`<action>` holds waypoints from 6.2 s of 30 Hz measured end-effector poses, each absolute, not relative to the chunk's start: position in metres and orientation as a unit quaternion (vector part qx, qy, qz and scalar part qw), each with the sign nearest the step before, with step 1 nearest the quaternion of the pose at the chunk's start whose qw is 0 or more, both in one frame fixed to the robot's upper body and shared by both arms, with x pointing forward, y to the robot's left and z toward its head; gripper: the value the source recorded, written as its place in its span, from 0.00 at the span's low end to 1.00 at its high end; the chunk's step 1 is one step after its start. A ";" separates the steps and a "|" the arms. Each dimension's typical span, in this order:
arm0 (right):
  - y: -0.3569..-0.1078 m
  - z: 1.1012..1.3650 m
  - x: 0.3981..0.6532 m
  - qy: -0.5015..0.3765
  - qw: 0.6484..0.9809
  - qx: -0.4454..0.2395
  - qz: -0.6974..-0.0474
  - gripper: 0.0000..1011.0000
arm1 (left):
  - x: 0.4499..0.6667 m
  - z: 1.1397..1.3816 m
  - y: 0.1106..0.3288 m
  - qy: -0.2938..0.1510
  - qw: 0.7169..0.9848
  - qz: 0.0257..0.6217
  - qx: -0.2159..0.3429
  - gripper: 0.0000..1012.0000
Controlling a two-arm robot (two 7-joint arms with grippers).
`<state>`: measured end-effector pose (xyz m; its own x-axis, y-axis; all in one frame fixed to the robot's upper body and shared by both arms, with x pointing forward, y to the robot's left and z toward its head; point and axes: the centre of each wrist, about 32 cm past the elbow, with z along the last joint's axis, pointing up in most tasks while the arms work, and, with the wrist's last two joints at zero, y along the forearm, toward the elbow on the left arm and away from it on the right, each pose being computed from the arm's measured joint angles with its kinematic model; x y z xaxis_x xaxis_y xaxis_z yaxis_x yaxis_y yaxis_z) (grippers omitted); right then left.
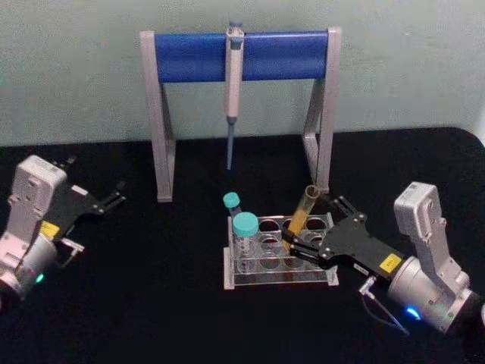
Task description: Pick up the test tube from the test tube rack, shake it, then place it back into the test tube rack.
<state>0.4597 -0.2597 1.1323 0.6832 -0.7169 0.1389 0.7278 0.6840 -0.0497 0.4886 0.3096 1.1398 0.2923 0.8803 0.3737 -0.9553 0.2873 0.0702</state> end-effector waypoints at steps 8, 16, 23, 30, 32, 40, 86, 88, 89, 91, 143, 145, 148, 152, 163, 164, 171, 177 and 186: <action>-0.257 1.128 0.471 -0.054 0.917 -0.038 -0.394 0.99 | 0.489 1.140 0.310 -0.132 0.791 0.580 0.141 0.99; -0.257 1.125 0.479 -0.052 0.917 -0.029 -0.395 0.99 | 0.489 1.140 0.310 -0.132 0.791 0.580 0.141 0.99; -0.256 1.124 0.482 -0.053 0.918 -0.027 -0.392 0.99 | 0.489 1.140 0.310 -0.132 0.791 0.580 0.141 0.99; -0.255 1.124 0.485 -0.053 0.920 -0.027 -0.388 0.99 | 0.489 1.140 0.310 -0.132 0.791 0.580 0.141 0.99; -0.254 1.124 0.485 -0.054 0.920 -0.026 -0.388 0.99 | 0.489 1.140 0.310 -0.132 0.791 0.580 0.141 0.99; -0.253 1.125 0.487 -0.055 0.920 -0.026 -0.386 0.99 | 0.489 1.140 0.310 -0.132 0.791 0.580 0.141 0.99; -0.253 1.125 0.486 -0.054 0.920 -0.026 -0.387 0.22 | 0.489 1.140 0.310 -0.132 0.791 0.580 0.141 0.99; -0.253 1.125 0.486 -0.054 0.920 -0.026 -0.387 0.22 | 0.489 1.140 0.310 -0.132 0.791 0.580 0.141 0.99; -0.253 1.125 0.486 -0.054 0.920 -0.026 -0.386 0.22 | 0.489 1.140 0.310 -0.132 0.791 0.580 0.141 0.99; -0.253 1.126 0.487 -0.056 0.920 -0.028 -0.386 0.22 | 0.489 1.140 0.310 -0.132 0.791 0.580 0.141 0.99; -0.260 1.185 0.486 -0.066 0.927 -0.013 -0.369 0.22 | 0.489 1.140 0.310 -0.132 0.791 0.580 0.141 0.99; -0.260 1.186 0.486 -0.066 0.927 -0.013 -0.368 0.22 | 0.489 1.140 0.310 -0.132 0.791 0.580 0.141 0.99; -0.260 1.187 0.486 -0.069 0.929 -0.015 -0.364 0.22 | 0.489 1.140 0.310 -0.132 0.791 0.580 0.141 0.99; -0.260 1.187 0.486 -0.069 0.929 -0.015 -0.363 0.22 | 0.489 1.140 0.310 -0.132 0.791 0.580 0.141 0.99; -0.260 1.187 0.486 -0.070 0.929 -0.015 -0.363 0.22 | 0.489 1.140 0.310 -0.132 0.791 0.580 0.142 0.99; -0.260 1.187 0.486 -0.070 0.929 -0.015 -0.363 0.22 | 0.489 1.140 0.310 -0.132 0.791 0.580 0.141 0.99; -0.253 1.186 0.490 -0.071 0.932 -0.020 -0.355 0.22 | 0.489 1.140 0.310 -0.132 0.791 0.580 0.141 0.99; -0.247 1.186 0.499 -0.073 0.930 -0.021 -0.359 0.22 | 0.489 1.140 0.310 -0.132 0.791 0.580 0.141 0.99; -0.250 1.189 0.511 -0.078 0.919 -0.015 -0.386 0.22 | 0.489 1.140 0.310 -0.132 0.791 0.580 0.141 0.99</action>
<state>0.5113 -0.2501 1.1890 0.6897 -0.7074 0.1547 0.7121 0.7014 0.0322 0.4886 0.3097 1.1398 0.2923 0.8803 0.3737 -0.9552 0.2874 0.0703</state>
